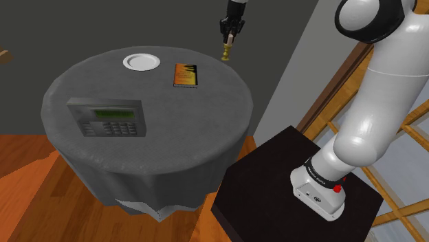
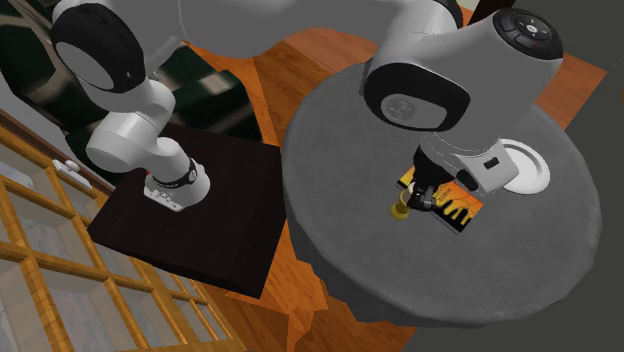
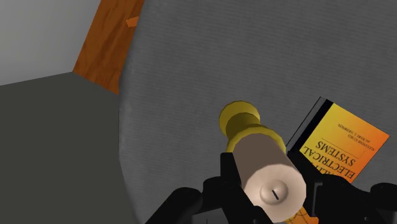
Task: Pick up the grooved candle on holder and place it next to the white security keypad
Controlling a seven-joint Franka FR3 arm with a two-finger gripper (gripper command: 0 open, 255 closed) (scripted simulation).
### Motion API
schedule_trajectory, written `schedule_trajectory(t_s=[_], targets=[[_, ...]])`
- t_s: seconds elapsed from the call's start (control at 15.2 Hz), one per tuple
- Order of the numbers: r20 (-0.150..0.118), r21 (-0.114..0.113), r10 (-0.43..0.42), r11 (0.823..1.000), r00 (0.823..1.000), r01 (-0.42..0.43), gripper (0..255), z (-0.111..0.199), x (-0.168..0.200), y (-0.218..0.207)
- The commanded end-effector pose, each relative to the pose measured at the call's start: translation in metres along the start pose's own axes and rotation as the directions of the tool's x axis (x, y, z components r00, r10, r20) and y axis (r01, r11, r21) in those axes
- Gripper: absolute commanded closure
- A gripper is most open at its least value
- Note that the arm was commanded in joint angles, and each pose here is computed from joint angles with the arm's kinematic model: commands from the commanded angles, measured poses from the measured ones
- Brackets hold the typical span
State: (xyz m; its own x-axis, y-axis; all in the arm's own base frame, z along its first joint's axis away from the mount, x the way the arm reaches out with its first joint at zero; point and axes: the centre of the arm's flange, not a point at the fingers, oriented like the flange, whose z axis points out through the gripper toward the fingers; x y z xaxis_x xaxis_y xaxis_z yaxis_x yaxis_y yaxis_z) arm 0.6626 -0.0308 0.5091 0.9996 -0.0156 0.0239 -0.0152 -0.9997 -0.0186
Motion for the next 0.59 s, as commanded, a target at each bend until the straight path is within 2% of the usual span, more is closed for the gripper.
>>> schedule_trajectory(t_s=[0.0, 0.53], targets=[[0.000, 0.000, 0.000, 1.000, 1.000, 0.000, 255, -0.011, 0.000, -0.001], [0.000, 0.000, 0.000, 1.000, 1.000, 0.000, 255, -0.053, 0.001, -0.002]])
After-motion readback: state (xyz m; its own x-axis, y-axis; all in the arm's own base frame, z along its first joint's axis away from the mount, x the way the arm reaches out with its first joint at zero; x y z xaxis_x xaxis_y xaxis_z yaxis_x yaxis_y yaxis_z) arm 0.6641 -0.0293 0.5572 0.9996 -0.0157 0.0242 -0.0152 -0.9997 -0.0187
